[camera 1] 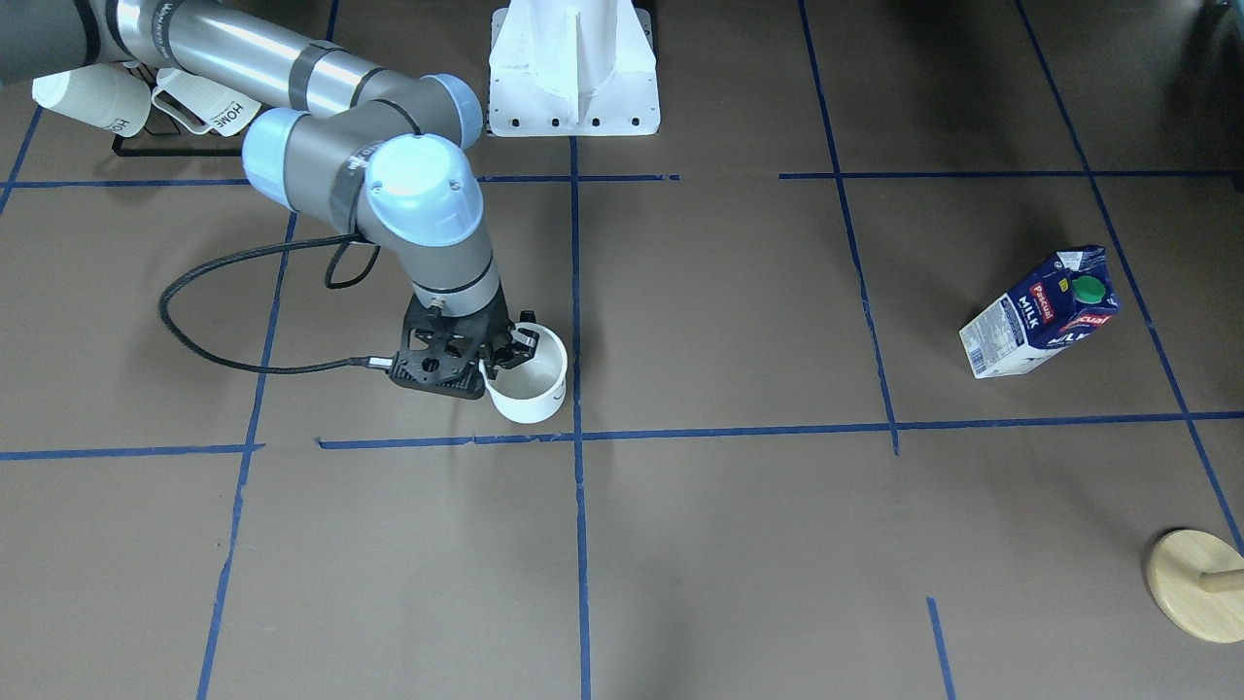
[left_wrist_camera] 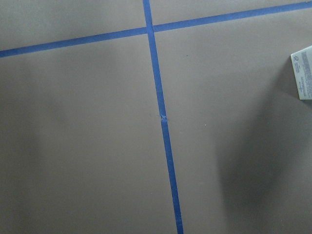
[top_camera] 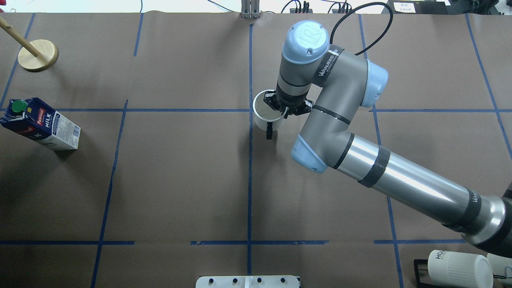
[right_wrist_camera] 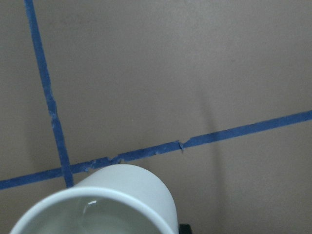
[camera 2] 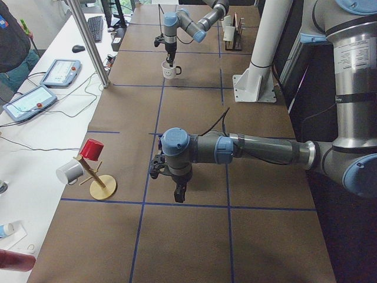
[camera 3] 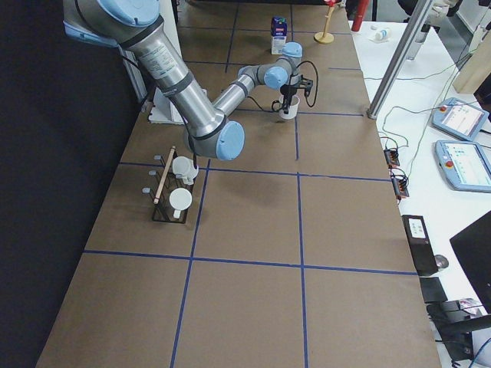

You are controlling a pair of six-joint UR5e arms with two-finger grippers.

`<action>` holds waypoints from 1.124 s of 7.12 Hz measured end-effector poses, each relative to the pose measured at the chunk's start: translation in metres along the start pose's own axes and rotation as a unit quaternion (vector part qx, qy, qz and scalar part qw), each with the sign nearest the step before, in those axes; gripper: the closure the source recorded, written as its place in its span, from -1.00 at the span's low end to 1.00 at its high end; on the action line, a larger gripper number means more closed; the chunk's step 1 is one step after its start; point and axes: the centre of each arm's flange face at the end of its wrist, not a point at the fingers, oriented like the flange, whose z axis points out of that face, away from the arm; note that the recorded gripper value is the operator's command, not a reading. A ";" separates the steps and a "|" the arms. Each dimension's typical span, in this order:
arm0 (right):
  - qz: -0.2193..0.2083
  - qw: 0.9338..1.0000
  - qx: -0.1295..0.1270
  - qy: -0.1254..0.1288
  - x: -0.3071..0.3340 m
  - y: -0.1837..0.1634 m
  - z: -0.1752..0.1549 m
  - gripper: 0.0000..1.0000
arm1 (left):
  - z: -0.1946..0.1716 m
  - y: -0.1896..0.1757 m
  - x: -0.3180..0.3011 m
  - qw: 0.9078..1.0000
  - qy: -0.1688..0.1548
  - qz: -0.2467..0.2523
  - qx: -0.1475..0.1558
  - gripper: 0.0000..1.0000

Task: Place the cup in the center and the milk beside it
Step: 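Carry the white mug with the right gripper to the table center, then release the mug and raise the right gripper away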

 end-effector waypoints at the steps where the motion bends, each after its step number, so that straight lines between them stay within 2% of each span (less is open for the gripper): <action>1: 0.014 1.000 -0.002 0.004 -0.006 0.008 0.007 0.95 | 0.000 0.000 0.000 1.000 0.000 -0.001 -0.001 -1.00; 2: 0.030 1.000 -0.002 0.004 -0.010 0.015 0.015 0.11 | 0.001 0.000 -0.001 1.000 0.000 -0.001 -0.001 -1.00; 3: 0.034 0.999 0.000 -0.001 -0.013 0.019 0.023 -0.98 | 0.001 0.000 -0.001 1.000 0.000 -0.001 -0.001 -1.00; 5: 0.030 0.999 0.005 -0.016 -0.016 0.021 0.024 -1.00 | 0.001 0.000 0.000 1.000 0.000 0.000 0.000 -1.00; 6: 0.028 0.999 0.006 -0.025 -0.015 0.016 0.013 -1.00 | 0.001 0.000 -0.001 1.000 0.000 0.000 -0.001 -1.00; 8: 0.004 0.999 0.005 -0.032 0.005 -0.015 -0.035 -1.00 | 0.001 0.000 -0.001 1.000 0.000 0.000 0.000 -1.00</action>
